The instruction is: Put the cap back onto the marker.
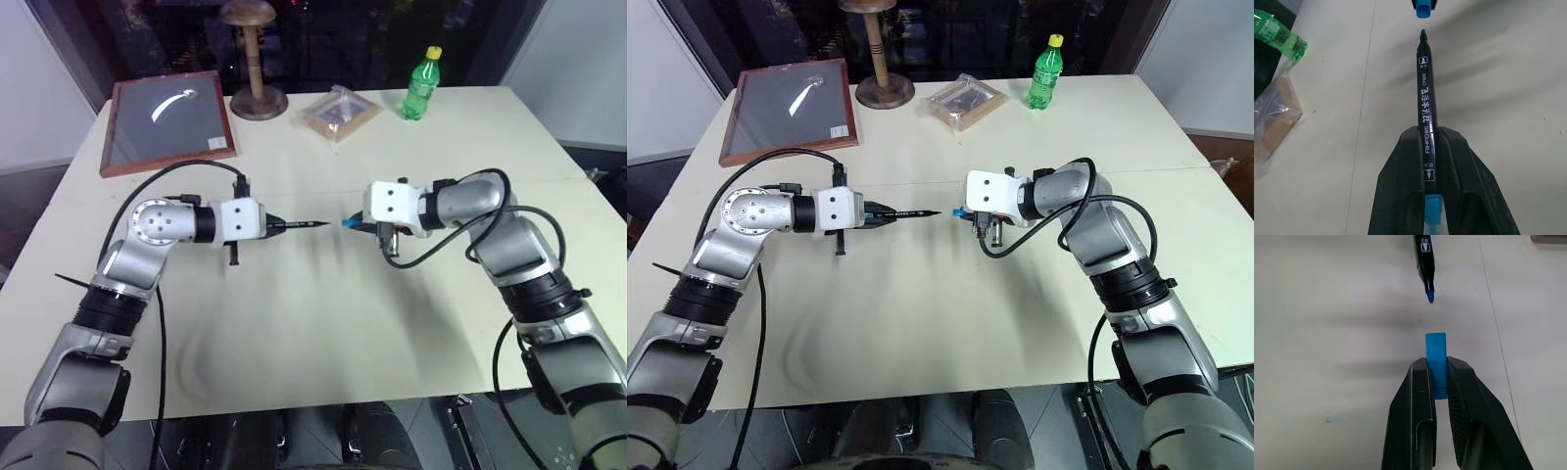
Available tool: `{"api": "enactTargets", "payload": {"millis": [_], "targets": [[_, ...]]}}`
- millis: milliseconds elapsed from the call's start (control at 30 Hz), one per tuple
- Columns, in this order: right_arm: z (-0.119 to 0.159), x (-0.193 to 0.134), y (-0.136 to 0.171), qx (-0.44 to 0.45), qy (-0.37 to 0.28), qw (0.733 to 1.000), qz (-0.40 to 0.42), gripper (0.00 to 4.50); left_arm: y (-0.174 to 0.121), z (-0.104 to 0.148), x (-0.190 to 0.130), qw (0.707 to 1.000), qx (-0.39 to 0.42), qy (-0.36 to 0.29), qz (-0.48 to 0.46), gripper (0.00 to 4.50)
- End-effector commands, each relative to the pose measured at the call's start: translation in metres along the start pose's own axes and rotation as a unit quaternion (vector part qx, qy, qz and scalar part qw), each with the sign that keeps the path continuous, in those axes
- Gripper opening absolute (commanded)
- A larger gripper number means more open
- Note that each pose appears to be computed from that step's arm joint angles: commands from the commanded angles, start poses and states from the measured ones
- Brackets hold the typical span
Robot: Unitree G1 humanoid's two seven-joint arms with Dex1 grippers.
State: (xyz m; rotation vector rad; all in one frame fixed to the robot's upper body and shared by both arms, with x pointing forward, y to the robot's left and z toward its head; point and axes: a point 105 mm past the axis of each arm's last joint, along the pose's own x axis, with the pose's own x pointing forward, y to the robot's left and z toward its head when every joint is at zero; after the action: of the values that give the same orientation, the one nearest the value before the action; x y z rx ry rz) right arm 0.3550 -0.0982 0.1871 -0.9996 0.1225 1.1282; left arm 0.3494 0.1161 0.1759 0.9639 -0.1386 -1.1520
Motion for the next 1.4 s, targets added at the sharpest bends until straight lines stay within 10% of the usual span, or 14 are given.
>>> {"api": "enactTargets", "payload": {"millis": [33, 1400], "targets": [[0.018, -0.004, -0.006, -0.022, -0.023, 0.999, -0.014, 0.01, 0.006, 0.012, 0.0, 1.0, 0.023, -0.011, 0.012, 0.0], [0.034, 0.007, -0.007, -0.027, -0.044, 0.999, -0.011, 0.01, 0.003, 0.02, 0.007, 0.999, 0.026, -0.024, 0.005, 0.0]]}}
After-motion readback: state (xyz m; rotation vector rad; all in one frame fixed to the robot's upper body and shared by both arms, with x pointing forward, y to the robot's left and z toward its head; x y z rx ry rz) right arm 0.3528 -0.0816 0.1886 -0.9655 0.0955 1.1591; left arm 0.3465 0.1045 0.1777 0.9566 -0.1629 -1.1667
